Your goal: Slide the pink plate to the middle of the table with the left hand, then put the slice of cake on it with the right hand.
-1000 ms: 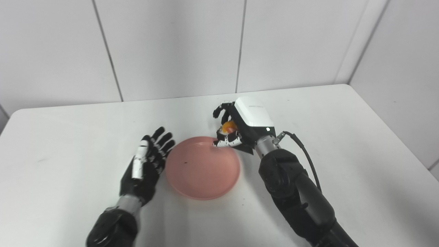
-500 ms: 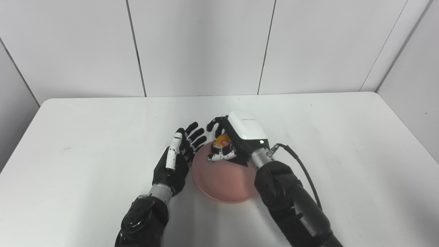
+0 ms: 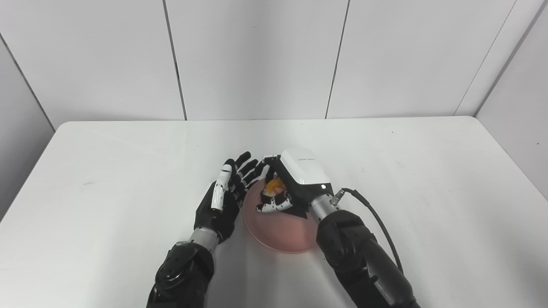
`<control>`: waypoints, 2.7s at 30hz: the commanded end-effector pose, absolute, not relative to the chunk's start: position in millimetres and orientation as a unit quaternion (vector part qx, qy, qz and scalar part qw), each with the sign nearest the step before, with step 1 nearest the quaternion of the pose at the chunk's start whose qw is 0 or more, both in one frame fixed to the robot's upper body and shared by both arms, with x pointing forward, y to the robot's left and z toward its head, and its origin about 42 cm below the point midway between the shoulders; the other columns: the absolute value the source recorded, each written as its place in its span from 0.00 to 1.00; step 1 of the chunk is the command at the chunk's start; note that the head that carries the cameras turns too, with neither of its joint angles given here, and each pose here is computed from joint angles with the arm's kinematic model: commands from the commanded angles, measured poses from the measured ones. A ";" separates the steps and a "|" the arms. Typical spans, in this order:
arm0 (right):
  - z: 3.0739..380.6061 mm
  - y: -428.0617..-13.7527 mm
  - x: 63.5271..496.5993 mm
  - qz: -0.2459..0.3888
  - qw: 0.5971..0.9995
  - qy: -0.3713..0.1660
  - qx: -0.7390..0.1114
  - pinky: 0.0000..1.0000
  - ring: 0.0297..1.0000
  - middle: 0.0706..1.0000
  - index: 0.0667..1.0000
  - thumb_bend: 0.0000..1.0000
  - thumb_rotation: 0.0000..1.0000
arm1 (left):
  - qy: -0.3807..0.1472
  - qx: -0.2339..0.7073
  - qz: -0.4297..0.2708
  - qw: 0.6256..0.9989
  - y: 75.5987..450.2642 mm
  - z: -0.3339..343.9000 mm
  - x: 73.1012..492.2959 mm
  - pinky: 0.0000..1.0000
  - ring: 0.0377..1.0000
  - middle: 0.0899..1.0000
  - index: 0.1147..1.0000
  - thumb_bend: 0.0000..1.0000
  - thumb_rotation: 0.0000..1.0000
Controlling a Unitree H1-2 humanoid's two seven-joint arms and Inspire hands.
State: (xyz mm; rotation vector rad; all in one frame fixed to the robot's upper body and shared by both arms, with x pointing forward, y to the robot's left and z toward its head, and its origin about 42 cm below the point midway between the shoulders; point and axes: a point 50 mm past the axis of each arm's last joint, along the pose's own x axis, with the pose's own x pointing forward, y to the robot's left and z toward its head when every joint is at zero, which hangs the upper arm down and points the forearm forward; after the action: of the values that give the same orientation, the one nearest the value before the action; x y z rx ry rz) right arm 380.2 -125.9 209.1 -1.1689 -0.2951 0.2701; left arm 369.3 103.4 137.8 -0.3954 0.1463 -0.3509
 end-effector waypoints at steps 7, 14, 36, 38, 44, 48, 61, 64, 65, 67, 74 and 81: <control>215.9 -125.7 374.3 0.121 0.822 -0.154 -0.535 0.29 0.33 0.42 0.53 0.51 0.00 | 0.117 -0.179 -0.156 0.964 107.0 123.0 365.6 0.91 0.90 0.89 0.87 0.35 1.00; 207.4 -126.1 372.2 0.117 0.818 -0.141 -0.545 0.28 0.33 0.42 0.53 0.51 0.00 | 0.117 -0.178 -0.158 0.964 106.9 123.9 366.1 0.91 0.91 0.90 0.88 0.35 1.00; 220.9 -135.4 363.1 0.166 0.794 -0.109 -0.575 0.61 0.83 0.93 0.93 0.88 0.95 | 0.115 -0.195 -0.169 0.959 106.7 127.9 365.6 0.96 0.97 0.94 0.91 0.35 1.00; 224.0 -137.0 361.5 0.169 0.794 -0.115 -0.573 0.63 0.87 0.96 0.97 0.90 0.97 | 0.116 -0.200 -0.168 0.958 106.8 128.3 364.9 0.96 0.96 0.93 0.90 0.35 1.00; 242.7 -140.9 355.5 0.173 0.789 -0.145 -0.572 0.64 0.89 0.99 1.00 0.94 1.00 | 0.109 -0.190 -0.168 0.961 106.5 128.7 365.0 0.92 0.94 0.91 0.88 0.35 1.00; 253.2 -142.5 351.6 0.169 0.795 -0.158 -0.560 0.65 0.88 0.99 1.00 0.95 1.00 | 0.112 -0.188 -0.169 0.961 107.3 127.9 365.5 0.94 0.95 0.93 0.89 0.36 1.00; 271.5 -161.0 338.1 0.143 0.851 -0.236 -0.447 0.73 0.89 0.99 1.00 0.85 1.00 | 0.096 -0.200 -0.151 0.963 116.9 131.2 360.2 0.92 0.90 0.88 0.85 0.36 1.00; 265.4 -174.7 335.2 0.112 0.878 -0.243 -0.396 0.76 0.91 1.00 1.00 0.81 1.00 | 0.078 -0.177 -0.142 0.971 127.5 131.5 352.8 0.92 0.90 0.88 0.86 0.36 1.00; 263.1 -178.3 334.4 0.107 0.886 -0.243 -0.380 0.81 0.94 1.00 1.00 0.76 1.00 | 0.073 -0.171 -0.140 0.973 130.1 131.7 350.7 0.92 0.90 0.89 0.87 0.37 1.00; 255.6 -184.7 332.4 0.101 0.904 -0.239 -0.340 0.88 0.98 1.00 1.00 0.66 1.00 | 0.063 -0.158 -0.133 0.976 135.6 131.4 345.5 0.92 0.91 0.90 0.88 0.38 1.00; 218.1 -205.1 318.9 0.048 0.954 -0.195 -0.223 0.99 1.00 1.00 1.00 0.40 1.00 | 0.042 -0.121 -0.125 0.984 153.0 127.2 325.5 0.97 0.96 0.95 0.94 0.41 1.00; 190.3 -206.3 301.0 0.024 0.972 -0.165 -0.165 0.94 0.98 1.00 1.00 0.22 1.00 | 0.034 -0.101 -0.127 0.986 157.2 122.7 305.8 0.99 0.99 1.00 0.98 0.41 1.00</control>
State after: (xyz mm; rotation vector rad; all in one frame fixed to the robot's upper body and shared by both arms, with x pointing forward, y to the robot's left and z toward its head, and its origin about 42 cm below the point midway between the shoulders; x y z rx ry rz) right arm 300.0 -210.8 180.2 -0.3653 -0.2592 0.0646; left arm 311.5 155.8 127.7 -0.2185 0.0508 -0.2587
